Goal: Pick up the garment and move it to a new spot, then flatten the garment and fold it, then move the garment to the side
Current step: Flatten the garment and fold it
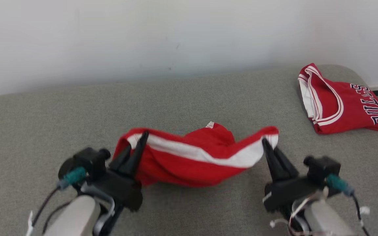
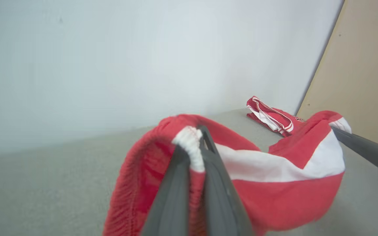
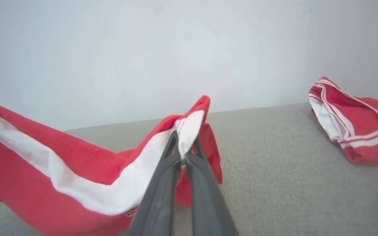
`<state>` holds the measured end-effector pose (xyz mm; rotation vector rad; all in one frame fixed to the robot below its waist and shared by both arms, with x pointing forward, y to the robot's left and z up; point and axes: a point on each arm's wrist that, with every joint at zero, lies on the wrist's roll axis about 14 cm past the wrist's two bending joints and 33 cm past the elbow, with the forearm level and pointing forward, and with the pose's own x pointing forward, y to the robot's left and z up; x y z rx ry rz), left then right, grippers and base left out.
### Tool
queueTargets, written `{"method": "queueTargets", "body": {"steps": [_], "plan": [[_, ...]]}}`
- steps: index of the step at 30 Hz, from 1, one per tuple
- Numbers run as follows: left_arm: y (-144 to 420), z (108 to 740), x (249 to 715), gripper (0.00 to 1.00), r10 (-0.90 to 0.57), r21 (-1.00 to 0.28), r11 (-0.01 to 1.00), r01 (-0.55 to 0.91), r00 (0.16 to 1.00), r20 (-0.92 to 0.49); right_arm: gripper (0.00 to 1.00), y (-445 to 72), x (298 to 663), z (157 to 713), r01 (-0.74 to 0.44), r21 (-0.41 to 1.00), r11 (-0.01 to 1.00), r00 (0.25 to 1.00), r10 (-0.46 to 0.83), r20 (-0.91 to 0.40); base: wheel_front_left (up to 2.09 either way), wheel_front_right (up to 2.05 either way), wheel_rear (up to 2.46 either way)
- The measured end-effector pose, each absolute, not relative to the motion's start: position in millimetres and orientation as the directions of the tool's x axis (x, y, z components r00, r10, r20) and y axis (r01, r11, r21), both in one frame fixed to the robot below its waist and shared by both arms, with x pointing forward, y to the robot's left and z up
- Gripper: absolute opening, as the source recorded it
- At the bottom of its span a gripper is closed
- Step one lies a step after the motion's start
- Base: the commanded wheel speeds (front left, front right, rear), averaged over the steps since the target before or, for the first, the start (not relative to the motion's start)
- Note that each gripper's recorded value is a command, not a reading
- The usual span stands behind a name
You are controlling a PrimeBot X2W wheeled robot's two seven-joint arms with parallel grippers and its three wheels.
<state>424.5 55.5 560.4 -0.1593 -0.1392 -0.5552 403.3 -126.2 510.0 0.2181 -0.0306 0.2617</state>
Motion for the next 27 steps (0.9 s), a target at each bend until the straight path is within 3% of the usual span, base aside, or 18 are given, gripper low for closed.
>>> {"method": "queueTargets", "body": {"steps": [12,15,22,27], "plan": [[70,791,547,0.00,-0.528,0.104,0.831,0.546,0.719,0.451,0.00,-103,552,764,-0.409,0.158,0.899,0.856,0.318,0.409,0.00,0.00,0.00],[81,831,576,0.00,-0.495,0.097,0.845,0.525,0.703,0.511,0.00,-104,585,812,-0.409,0.152,0.900,0.833,0.300,0.466,0.00,0.00,0.00],[102,847,643,0.00,-0.407,0.004,0.874,0.486,0.727,0.553,0.00,-124,653,824,-0.317,0.155,0.936,0.857,0.212,0.470,0.00,0.00,0.00],[101,818,689,0.00,-0.394,-0.017,0.884,0.468,0.763,0.513,0.00,-137,699,790,-0.239,0.151,0.959,0.895,0.158,0.418,0.00,0.00,0.00]]}}
